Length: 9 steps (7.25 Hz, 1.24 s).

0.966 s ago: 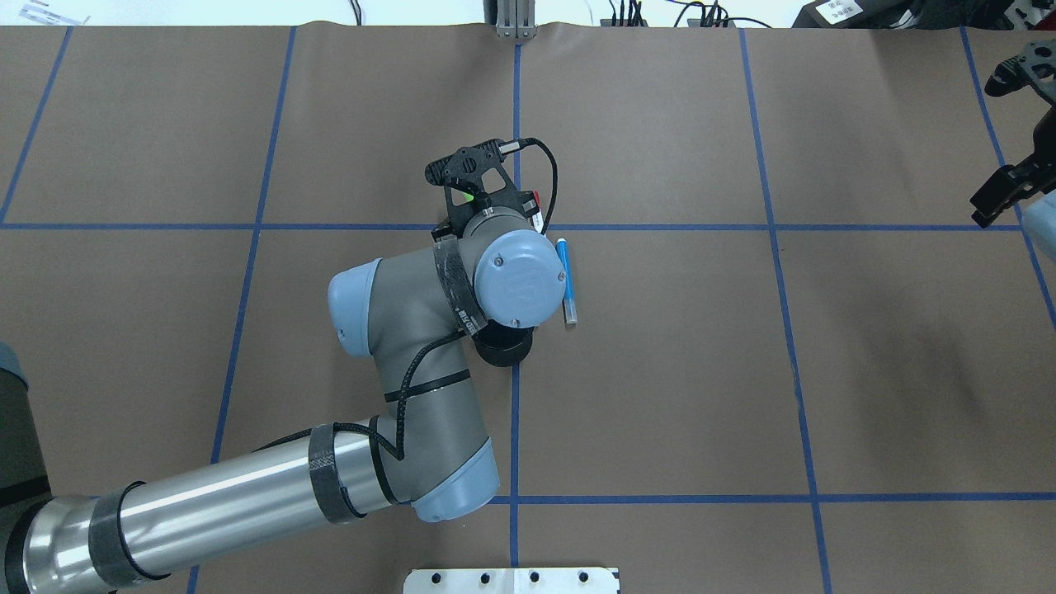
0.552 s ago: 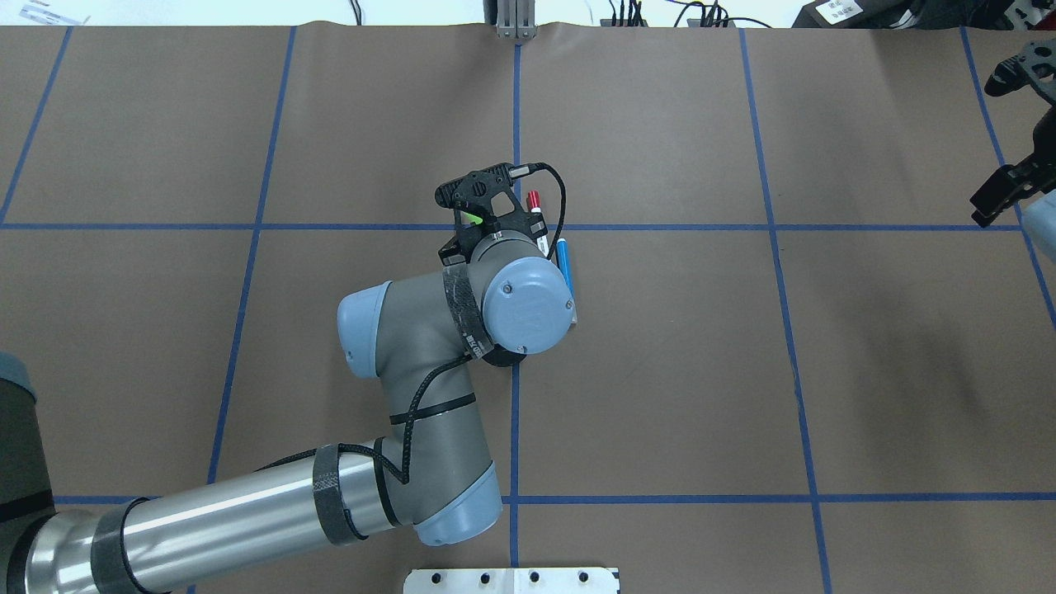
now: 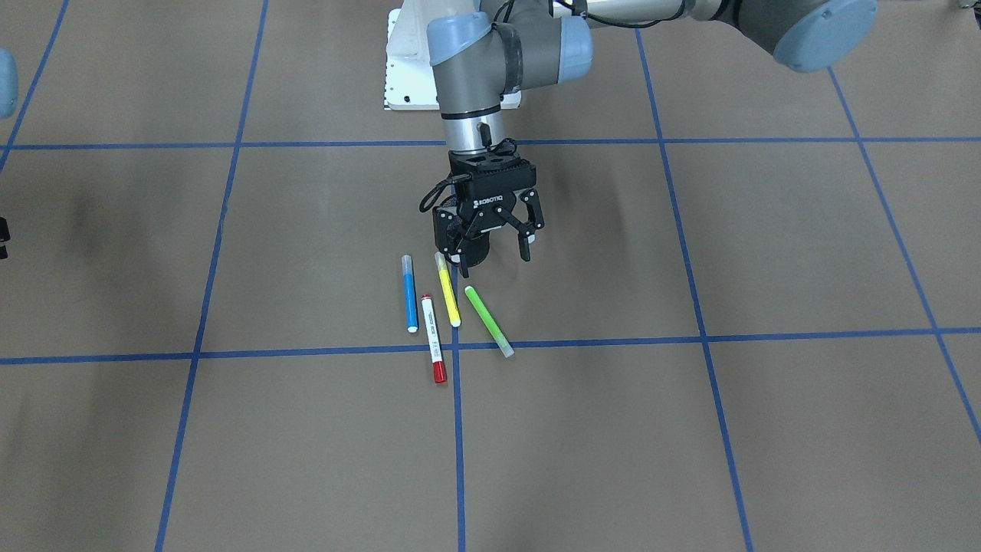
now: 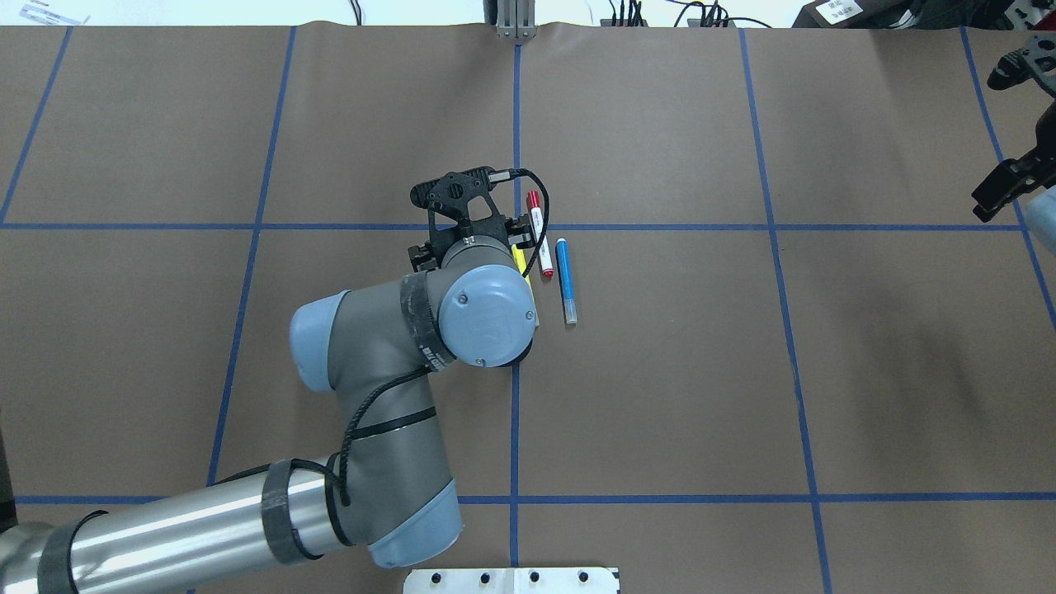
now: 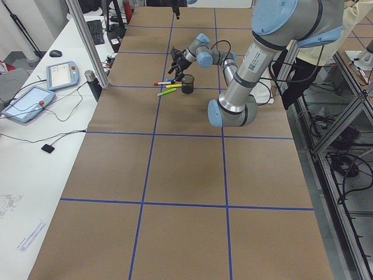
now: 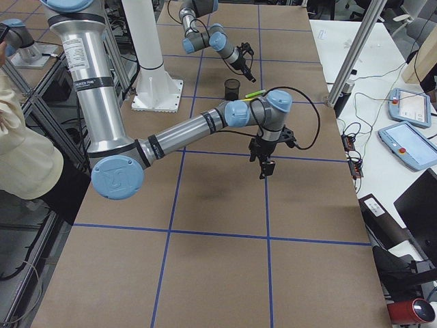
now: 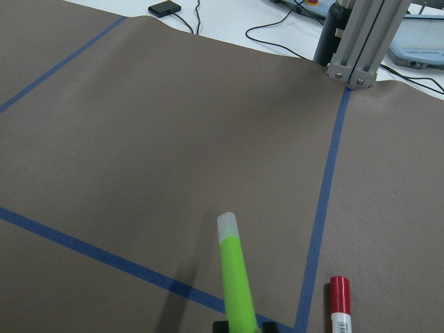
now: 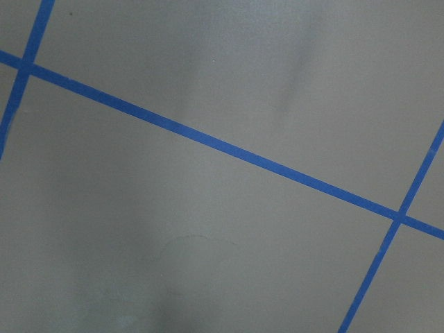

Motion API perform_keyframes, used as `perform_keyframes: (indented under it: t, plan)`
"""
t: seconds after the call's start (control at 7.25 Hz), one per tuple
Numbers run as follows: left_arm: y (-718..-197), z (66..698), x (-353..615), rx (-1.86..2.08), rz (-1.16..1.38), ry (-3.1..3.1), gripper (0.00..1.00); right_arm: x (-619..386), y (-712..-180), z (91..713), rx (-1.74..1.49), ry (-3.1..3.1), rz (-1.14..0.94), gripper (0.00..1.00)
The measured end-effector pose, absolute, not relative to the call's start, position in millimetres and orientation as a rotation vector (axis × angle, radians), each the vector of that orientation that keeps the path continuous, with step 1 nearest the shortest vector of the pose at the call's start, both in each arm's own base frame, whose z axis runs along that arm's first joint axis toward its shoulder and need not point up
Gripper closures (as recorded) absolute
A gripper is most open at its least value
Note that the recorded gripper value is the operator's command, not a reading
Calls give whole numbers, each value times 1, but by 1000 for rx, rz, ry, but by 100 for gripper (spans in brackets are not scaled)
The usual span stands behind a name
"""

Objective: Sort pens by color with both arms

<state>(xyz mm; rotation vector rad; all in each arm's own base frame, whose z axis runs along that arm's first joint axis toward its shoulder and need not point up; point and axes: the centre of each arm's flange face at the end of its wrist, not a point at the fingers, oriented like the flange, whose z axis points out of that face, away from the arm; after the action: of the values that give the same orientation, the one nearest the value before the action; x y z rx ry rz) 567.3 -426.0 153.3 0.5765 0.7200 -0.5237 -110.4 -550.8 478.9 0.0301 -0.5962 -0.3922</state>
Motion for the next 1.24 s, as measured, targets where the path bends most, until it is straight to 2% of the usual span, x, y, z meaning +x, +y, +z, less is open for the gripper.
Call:
perform_keyframes:
  t: [0.28,0.55,0.83,1.24]
  plan:
    - [-414,157,499,545,-390,713,0,-88,-556,480,40,-621,-373,1]
    - [-438,156,424,472,-278,689,0,-55,-564,493,42,-642,-343,1]
    - [-491,177,346,419,-176,650,0,-22,-571,513,41,-641,-339,1]
    - [-584,258,209,326,-7,580,0,15,-575,536,28,-631,-298,1]
